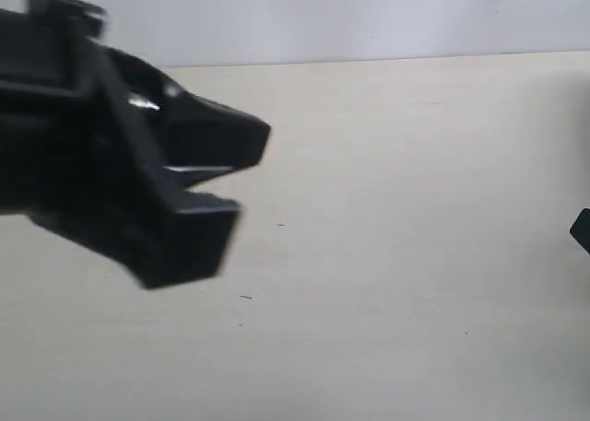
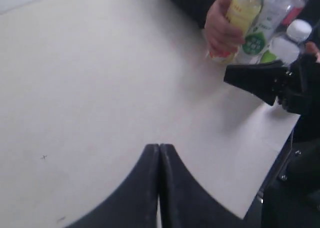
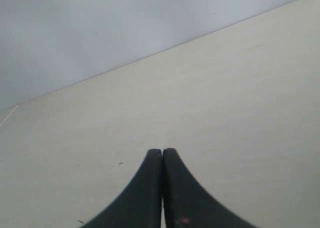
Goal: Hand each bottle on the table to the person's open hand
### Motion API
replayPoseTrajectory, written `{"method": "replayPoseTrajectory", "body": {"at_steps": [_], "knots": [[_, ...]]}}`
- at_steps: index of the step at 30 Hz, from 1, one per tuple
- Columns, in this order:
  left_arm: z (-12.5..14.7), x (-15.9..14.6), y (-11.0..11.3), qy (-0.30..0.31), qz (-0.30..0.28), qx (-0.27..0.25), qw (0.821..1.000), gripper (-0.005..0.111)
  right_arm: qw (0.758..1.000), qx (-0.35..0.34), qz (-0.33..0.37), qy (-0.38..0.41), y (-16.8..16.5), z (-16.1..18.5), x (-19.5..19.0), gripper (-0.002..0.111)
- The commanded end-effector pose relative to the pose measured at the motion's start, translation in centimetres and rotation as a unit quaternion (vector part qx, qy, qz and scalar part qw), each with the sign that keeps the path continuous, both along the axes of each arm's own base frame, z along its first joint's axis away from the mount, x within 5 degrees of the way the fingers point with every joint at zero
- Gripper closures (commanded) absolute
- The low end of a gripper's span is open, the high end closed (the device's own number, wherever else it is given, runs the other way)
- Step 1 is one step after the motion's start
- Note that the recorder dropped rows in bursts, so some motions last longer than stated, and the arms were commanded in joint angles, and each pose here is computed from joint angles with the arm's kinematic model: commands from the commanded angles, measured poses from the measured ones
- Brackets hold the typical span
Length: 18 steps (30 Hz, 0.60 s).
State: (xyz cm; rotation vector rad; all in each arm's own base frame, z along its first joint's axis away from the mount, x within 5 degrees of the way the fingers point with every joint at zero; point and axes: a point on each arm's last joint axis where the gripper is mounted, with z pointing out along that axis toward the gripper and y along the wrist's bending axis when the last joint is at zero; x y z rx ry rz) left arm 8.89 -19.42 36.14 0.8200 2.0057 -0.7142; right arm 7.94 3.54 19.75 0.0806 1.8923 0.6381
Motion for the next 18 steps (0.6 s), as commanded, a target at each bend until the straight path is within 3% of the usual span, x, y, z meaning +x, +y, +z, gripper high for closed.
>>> {"method": "replayPoseTrajectory", "body": {"at_steps": [1, 4, 8, 13, 18], "knots": [[2.9, -1.1, 4.3, -0.065, 0.006, -0.057, 0.996, 0.107, 1.000, -0.005, -0.002, -0.005, -0.1, 0.0, 0.0, 0.108], [4.2, -1.5, 7.3, -0.112, 0.027, -0.066, 0.991, 0.107, 1.000, -0.005, -0.002, -0.005, -0.1, 0.0, 0.0, 0.108], [4.8, -1.4, 11.4, -0.150, 0.099, -0.036, 0.983, 0.107, 1.000, -0.005, -0.002, -0.005, -0.1, 0.0, 0.0, 0.108], [3.9, -1.3, 14.8, -0.117, 0.192, 0.020, 0.974, 0.107, 1.000, -0.005, -0.002, -0.005, -0.1, 0.0, 0.0, 0.108], [2.7, -1.4, 15.8, -0.092, 0.219, 0.061, 0.969, 0.107, 1.000, -0.005, -0.002, -0.005, -0.1, 0.0, 0.0, 0.108]]}}
